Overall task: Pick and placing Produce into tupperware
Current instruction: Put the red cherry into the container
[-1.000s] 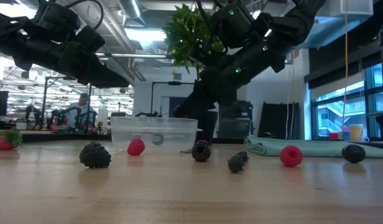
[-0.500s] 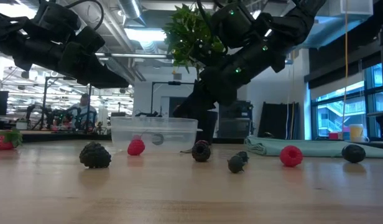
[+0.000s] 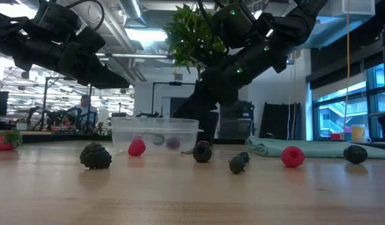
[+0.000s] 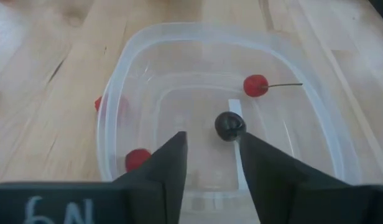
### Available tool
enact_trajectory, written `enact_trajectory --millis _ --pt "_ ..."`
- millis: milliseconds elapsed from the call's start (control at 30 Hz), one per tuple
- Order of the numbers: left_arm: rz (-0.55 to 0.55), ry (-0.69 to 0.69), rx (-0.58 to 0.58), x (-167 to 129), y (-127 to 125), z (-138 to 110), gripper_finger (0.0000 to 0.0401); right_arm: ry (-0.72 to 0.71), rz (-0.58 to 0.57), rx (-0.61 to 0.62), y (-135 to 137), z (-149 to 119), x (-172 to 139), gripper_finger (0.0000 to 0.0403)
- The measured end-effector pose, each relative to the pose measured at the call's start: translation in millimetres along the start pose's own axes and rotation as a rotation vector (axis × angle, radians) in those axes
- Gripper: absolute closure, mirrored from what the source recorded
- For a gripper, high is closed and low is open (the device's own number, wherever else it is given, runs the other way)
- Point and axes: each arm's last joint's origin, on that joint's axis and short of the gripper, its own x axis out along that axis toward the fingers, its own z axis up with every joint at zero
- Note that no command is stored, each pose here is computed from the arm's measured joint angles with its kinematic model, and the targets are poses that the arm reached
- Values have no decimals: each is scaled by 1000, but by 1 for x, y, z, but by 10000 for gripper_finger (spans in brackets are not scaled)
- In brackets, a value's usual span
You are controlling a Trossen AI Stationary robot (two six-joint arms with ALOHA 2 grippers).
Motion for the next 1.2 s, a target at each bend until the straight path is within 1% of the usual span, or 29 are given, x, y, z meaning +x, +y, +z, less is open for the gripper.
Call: enact_trajectory --millis 100,367,500,633,767,900,1000,1200 --pt "0 0 0 0 0 0 233 3 0 1 0 0 0 243" --pt "-1 13 -2 0 0 -1 233 30 8 17 1 0 -4 242" --pt "-1 15 -3 0 0 -1 233 64 19 42 2 10 -23 242" --pt "-1 15 -3 0 0 -1 233 121 29 102 2 18 -47 242" --pt "-2 21 -4 0 0 -2 233 199 43 115 6 17 -62 242" --pt "-3 22 -4 0 0 -2 233 243 53 138 12 13 -62 242" --pt "-3 22 -4 0 0 -2 233 275 57 132 15 6 -58 242" --pt "-4 21 -4 0 0 -2 233 278 57 133 18 -1 -46 242"
